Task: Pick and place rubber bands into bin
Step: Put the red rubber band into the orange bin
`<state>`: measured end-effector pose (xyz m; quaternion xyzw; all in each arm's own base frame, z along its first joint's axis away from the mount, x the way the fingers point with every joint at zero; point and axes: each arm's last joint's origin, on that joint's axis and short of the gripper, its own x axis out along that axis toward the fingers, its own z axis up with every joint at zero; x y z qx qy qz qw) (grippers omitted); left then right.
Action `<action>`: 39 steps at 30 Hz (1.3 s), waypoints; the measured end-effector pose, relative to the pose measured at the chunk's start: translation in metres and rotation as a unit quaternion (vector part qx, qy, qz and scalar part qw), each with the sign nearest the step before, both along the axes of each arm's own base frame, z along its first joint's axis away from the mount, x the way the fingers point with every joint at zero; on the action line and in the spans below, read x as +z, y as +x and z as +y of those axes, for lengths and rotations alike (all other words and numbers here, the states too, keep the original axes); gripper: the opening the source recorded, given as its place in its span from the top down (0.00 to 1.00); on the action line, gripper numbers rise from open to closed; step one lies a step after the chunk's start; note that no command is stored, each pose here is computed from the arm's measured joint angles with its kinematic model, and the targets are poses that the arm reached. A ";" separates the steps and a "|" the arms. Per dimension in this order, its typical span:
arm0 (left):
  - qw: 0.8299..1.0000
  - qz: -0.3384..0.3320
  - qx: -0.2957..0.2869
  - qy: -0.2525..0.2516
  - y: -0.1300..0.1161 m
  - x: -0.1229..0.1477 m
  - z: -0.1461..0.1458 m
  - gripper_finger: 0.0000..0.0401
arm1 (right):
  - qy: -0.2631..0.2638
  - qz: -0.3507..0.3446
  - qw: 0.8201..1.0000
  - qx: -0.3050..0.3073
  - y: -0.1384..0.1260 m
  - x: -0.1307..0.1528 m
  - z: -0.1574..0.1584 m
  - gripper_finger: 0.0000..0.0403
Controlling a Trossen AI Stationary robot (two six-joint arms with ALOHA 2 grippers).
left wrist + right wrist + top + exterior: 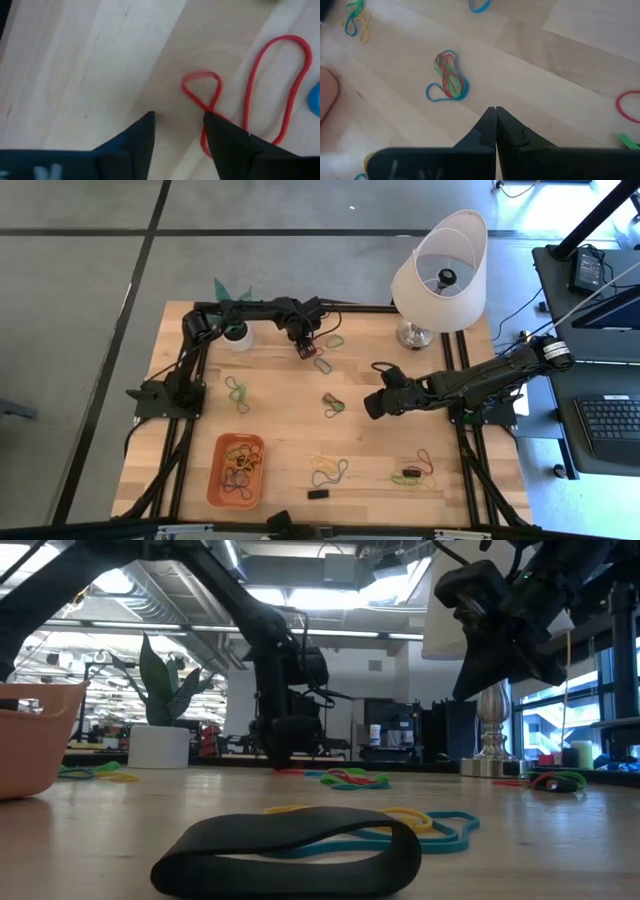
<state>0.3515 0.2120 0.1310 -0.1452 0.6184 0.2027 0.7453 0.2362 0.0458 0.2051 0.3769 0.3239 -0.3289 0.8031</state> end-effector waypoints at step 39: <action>0.987 -0.096 0.120 0.041 0.014 0.075 -0.062 0.79 | -0.055 0.061 0.981 0.173 -0.002 -0.002 0.005 0.98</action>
